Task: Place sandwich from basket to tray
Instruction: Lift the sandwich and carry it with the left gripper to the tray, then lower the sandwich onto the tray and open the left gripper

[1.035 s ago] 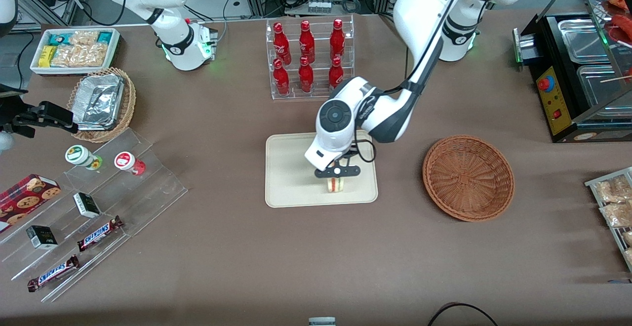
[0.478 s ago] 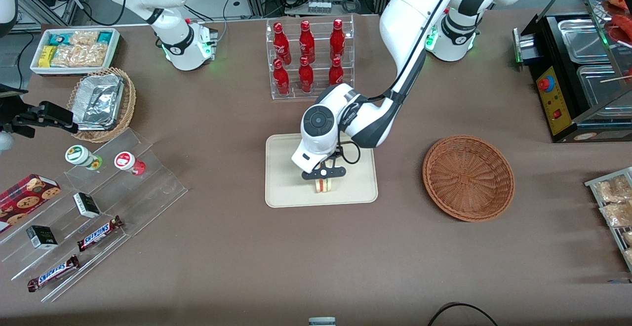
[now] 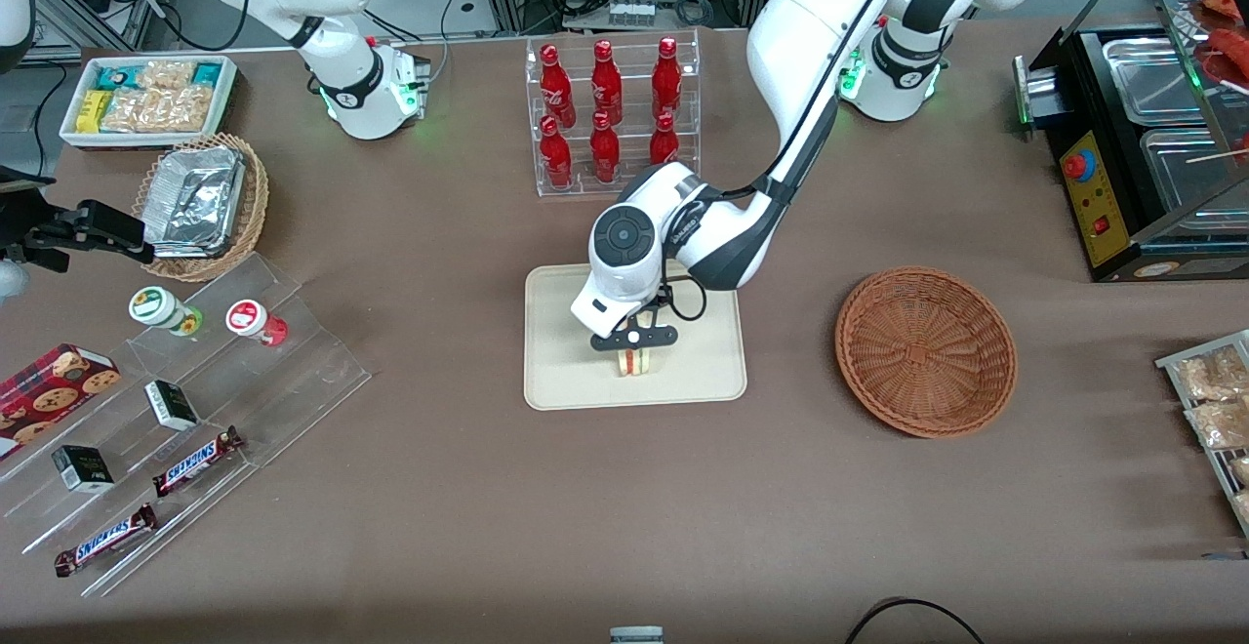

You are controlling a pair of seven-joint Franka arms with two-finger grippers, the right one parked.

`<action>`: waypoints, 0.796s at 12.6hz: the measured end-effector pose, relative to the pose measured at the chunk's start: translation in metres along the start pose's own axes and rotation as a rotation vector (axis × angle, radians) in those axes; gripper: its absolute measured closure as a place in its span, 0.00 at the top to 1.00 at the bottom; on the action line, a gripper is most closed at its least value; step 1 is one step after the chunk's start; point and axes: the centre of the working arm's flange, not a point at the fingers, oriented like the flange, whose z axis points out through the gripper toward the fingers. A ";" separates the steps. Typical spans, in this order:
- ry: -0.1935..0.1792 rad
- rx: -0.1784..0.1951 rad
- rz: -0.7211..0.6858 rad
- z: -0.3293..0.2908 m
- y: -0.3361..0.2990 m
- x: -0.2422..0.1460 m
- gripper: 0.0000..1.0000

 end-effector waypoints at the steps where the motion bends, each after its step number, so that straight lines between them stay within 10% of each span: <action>1: -0.003 0.003 -0.007 0.003 0.000 0.000 0.25; 7: 0.006 -0.009 -0.016 -0.008 0.004 0.002 0.91; 10: 0.014 -0.017 -0.015 -0.072 0.001 -0.001 1.00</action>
